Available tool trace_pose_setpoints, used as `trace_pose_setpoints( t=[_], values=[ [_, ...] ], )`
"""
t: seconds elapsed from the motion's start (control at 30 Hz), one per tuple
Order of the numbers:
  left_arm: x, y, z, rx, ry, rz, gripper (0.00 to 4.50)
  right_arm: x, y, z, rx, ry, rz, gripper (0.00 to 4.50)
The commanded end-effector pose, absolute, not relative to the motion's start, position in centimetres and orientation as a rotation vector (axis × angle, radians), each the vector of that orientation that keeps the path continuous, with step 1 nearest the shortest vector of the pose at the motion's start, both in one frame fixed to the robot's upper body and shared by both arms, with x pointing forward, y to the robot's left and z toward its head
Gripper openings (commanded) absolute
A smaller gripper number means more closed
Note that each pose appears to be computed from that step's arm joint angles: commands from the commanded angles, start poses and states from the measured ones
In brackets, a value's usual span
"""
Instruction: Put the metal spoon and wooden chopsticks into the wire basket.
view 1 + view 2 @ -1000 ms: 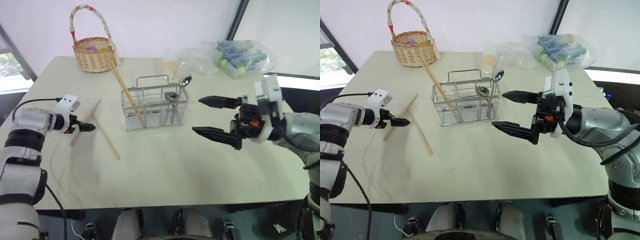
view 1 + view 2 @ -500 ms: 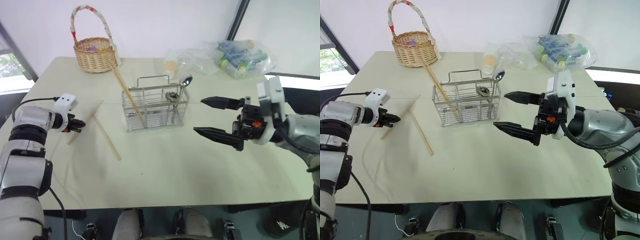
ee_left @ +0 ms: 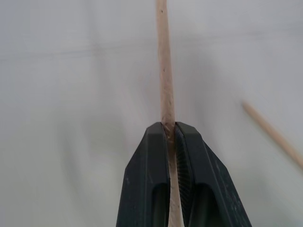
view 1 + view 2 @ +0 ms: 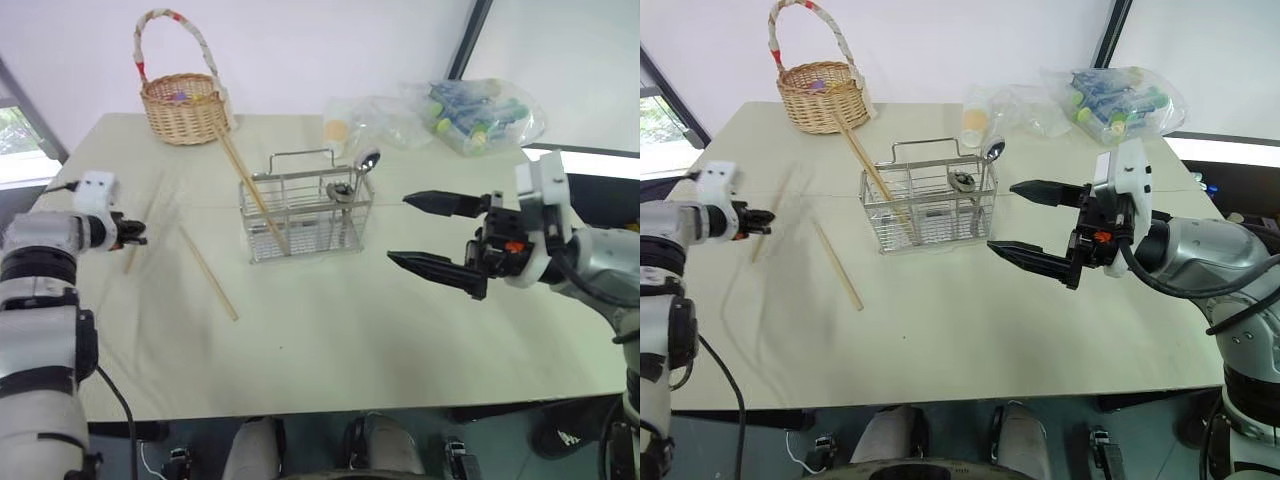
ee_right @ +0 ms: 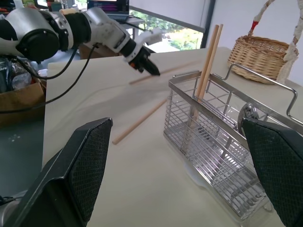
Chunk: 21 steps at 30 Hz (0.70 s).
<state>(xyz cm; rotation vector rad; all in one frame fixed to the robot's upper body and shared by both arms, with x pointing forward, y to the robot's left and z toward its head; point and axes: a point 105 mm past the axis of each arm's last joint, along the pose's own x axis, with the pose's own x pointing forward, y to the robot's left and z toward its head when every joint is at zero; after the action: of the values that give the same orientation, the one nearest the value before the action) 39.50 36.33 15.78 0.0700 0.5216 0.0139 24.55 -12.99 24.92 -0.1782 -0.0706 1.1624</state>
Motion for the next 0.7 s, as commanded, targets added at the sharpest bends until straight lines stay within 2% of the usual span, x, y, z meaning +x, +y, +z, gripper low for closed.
trace_pose_setpoints(
  t=[0.03,0.17,0.23,0.3,0.47,0.57,0.7],
  values=[
    [40.4,37.0,24.5,0.095,0.152,0.092,0.07,24.3,-12.9,25.7,-0.195,-0.115,1.160,4.50],
    [39.6,35.7,31.6,0.051,-0.212,0.107,0.07,24.4,-12.9,25.7,-0.195,-0.117,1.159,4.50],
    [39.0,33.2,35.3,-0.037,-0.397,0.055,0.07,24.5,-13.1,25.7,-0.193,-0.114,1.156,4.50],
    [38.5,30.7,37.2,-0.126,-0.492,-0.018,0.07,24.7,-13.3,25.8,-0.193,-0.112,1.147,4.50],
    [37.5,24.1,38.7,-0.234,-0.577,-0.256,0.07,24.8,-13.4,26.5,-0.189,-0.118,1.135,4.50],
    [37.5,20.2,38.0,-0.264,-0.550,-0.385,0.07,24.7,-13.5,26.5,-0.189,-0.117,1.127,4.50],
    [37.6,17.6,36.6,-0.281,-0.511,-0.465,0.07,24.6,-13.5,26.5,-0.187,-0.120,1.113,4.50]
  ],
)
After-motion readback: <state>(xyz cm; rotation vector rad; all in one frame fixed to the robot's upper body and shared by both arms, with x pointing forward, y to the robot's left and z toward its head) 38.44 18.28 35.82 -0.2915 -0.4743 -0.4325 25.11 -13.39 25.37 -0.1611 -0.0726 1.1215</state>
